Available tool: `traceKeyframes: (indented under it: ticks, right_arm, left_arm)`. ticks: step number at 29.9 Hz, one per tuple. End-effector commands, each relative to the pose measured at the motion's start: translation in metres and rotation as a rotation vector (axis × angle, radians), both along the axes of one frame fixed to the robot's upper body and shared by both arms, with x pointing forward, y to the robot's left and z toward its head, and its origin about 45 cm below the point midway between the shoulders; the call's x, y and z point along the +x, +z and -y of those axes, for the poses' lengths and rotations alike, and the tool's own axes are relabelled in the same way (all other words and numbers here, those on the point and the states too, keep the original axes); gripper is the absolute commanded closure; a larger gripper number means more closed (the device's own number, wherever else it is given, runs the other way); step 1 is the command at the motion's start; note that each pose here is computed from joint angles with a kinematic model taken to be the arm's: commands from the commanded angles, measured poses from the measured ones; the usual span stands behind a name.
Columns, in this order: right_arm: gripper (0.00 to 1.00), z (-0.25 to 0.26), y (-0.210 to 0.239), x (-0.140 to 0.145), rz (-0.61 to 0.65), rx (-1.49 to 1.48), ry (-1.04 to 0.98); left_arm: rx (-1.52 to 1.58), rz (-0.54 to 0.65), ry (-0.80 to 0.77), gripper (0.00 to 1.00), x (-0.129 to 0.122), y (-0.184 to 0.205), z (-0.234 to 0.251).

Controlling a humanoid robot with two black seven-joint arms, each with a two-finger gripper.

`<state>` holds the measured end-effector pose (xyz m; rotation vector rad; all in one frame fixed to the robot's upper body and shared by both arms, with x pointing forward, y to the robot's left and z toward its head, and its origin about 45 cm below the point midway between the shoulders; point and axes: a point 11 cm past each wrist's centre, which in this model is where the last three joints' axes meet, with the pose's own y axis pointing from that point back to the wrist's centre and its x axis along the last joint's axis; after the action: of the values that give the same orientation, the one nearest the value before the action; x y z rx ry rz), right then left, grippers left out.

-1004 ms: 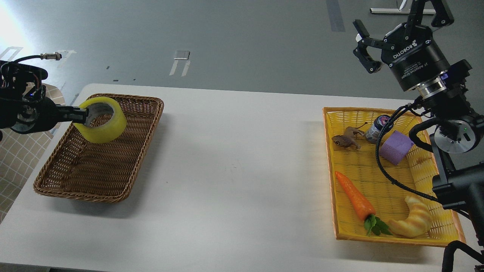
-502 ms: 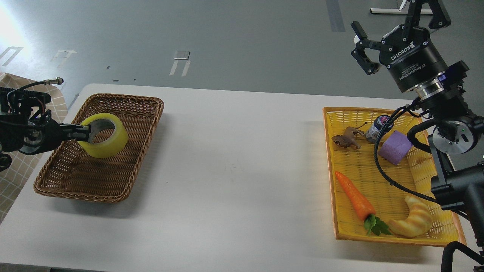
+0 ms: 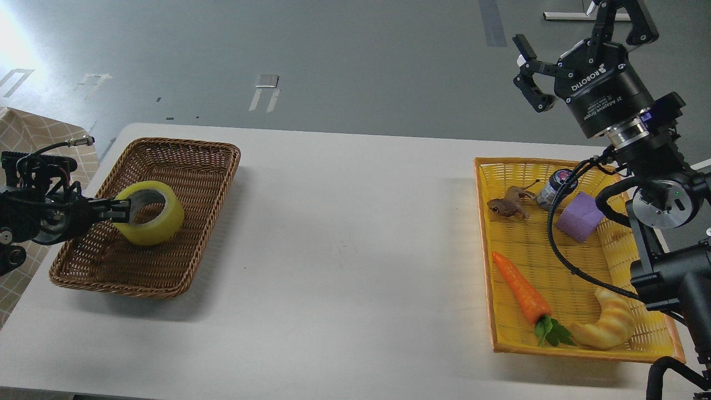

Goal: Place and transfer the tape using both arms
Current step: 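Lower the tape roll into the wicker basket and release it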

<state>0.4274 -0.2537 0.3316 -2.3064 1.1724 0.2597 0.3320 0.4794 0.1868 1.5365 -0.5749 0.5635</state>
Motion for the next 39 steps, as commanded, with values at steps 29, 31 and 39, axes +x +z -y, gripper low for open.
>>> traceKeyframes:
  ticks: [29,31,39]
  right_arm:
    - [0.0,-0.0004,-0.0008,-0.0005,-0.001,0.001,0.001]
    - [0.0,0.0001,-0.0007,-0.0005,-0.001,0.0,0.0]
    - [0.0,-0.0004,-0.0008,-0.0005,-0.001,0.001,0.001]
  left_arm:
    - [0.005,-0.016,0.007,0.89,-0.0009,-0.0108,-0.0002]
    - [0.006,-0.016,0.008,0.81,-0.0011,-0.0104,-0.0008]
    - [-0.034,-0.003,-0.005,0.37,0.0012,-0.0059,0.003]
